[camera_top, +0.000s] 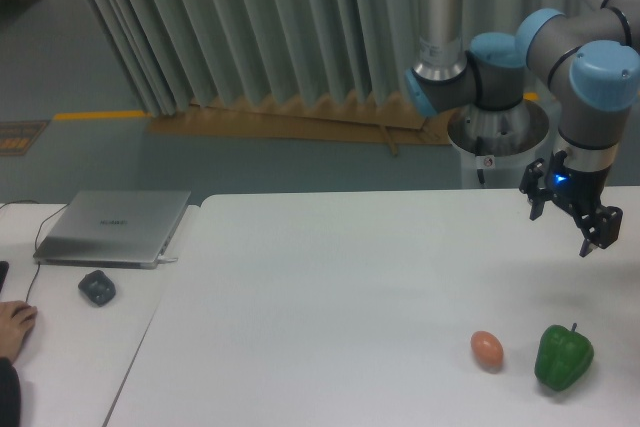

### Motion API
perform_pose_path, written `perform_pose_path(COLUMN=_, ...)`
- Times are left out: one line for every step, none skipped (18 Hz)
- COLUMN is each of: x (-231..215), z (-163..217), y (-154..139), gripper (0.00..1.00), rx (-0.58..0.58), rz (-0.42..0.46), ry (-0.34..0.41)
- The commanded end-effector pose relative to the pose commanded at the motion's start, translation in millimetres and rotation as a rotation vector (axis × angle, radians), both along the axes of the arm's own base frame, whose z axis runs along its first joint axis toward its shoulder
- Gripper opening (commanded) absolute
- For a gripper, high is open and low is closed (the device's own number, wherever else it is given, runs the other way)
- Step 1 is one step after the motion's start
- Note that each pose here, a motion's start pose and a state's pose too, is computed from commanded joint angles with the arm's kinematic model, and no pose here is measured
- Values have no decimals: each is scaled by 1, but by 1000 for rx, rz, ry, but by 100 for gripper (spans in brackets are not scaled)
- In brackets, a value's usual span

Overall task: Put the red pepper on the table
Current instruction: 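Raise the open gripper and move it away from the table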

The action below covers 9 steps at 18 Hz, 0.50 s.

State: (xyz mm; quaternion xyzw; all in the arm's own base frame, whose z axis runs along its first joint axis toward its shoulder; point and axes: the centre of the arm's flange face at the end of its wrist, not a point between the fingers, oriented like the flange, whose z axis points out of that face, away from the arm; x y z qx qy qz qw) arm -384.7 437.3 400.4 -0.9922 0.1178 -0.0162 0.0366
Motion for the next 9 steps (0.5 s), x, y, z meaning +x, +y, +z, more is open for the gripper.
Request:
perform_pose_path(x=0, z=1, y=0, gripper=100, rx=2, rz=-2, ry=3)
perform_pose_path(x=1, z=0, y=0, gripper=100, rx=0, rz=-2, ry=1)
perform_pose_path(x=1, z=-1, y=-1, gripper=100, rx=0, rz=0, ry=-3)
perform_pose_path(x=3, z=-3, y=-2, gripper=100, rx=-2, rz=-2, ry=-5)
perform_pose_path(x=4, z=-7, y=-2, gripper=100, rx=-7, rz=0, ry=-9)
perform_pose_path(x=4, z=-9, y=-3, gripper=100, rx=-12, rz=0, ry=-12)
perform_pose_path(x=4, z=-9, y=-3, gripper=100, rx=-19, rz=3, ry=-9)
perform_pose_path(x=2, z=-9, y=-5, gripper=100, rx=-42, rz=3, ry=11)
perform_pose_path(x=1, z=-10, y=-7, gripper=100, rx=-61, rz=3, ry=22)
